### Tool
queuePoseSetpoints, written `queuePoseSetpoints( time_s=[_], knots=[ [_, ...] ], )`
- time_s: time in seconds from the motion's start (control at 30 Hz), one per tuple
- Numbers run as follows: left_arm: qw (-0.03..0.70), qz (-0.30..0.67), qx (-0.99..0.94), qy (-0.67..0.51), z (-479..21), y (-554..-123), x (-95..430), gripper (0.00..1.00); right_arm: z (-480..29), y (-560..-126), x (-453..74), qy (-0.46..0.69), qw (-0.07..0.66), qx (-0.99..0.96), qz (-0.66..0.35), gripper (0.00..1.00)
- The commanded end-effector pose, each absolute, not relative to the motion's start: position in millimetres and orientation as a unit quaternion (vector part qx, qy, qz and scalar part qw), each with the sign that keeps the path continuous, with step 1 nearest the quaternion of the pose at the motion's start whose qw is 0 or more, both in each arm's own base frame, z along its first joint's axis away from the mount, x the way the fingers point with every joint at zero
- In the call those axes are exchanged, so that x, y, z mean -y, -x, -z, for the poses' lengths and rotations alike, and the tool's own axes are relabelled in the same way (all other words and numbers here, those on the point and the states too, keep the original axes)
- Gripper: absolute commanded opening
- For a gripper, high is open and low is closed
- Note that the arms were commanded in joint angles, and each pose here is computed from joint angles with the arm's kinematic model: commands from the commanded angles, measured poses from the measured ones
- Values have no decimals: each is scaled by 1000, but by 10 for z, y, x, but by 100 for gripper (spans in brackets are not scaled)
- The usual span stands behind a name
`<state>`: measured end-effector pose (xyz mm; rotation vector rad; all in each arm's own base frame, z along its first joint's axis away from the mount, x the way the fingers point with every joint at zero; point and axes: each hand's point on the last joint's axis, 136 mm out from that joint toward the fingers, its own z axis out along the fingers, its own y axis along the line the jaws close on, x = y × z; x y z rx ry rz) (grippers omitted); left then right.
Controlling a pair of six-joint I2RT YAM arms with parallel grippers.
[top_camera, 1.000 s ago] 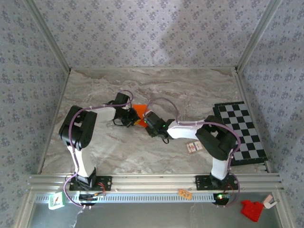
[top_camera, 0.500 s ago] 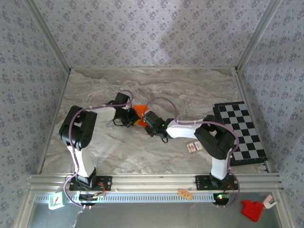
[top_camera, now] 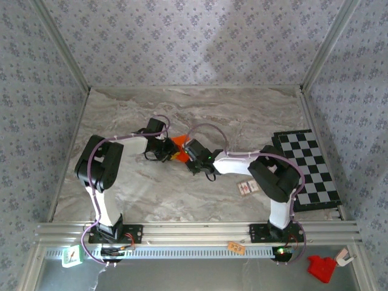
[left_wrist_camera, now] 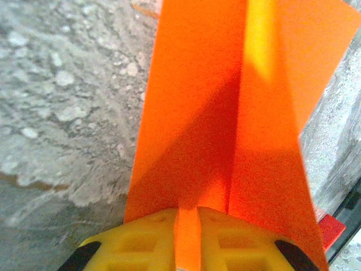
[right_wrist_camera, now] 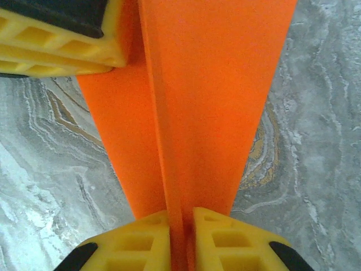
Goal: Fold a paper plane with a square sheet of paper (pick it up from the middle)
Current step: Fourth fold the wing at the center of the table.
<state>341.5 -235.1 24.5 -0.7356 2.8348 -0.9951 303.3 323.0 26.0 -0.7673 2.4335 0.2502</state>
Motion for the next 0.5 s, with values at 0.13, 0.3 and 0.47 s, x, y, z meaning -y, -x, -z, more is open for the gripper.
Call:
queuePoseSetpoints(
  time_s=[0.13,0.3,0.47],
  knots=[
    [51,308,-921,232,-420,-3344,2212,20,-218,-2969,-3373,298,247,-908,-160,16],
    [67,332,-913,225,-478,-3327,2216,22,-201,-2953,-3385,280,224,-910,-208,16],
    [77,385,-896,206,-565,-3356,2351,26,-159,-2953,-3351,256,198,-910,-260,16]
  ],
)
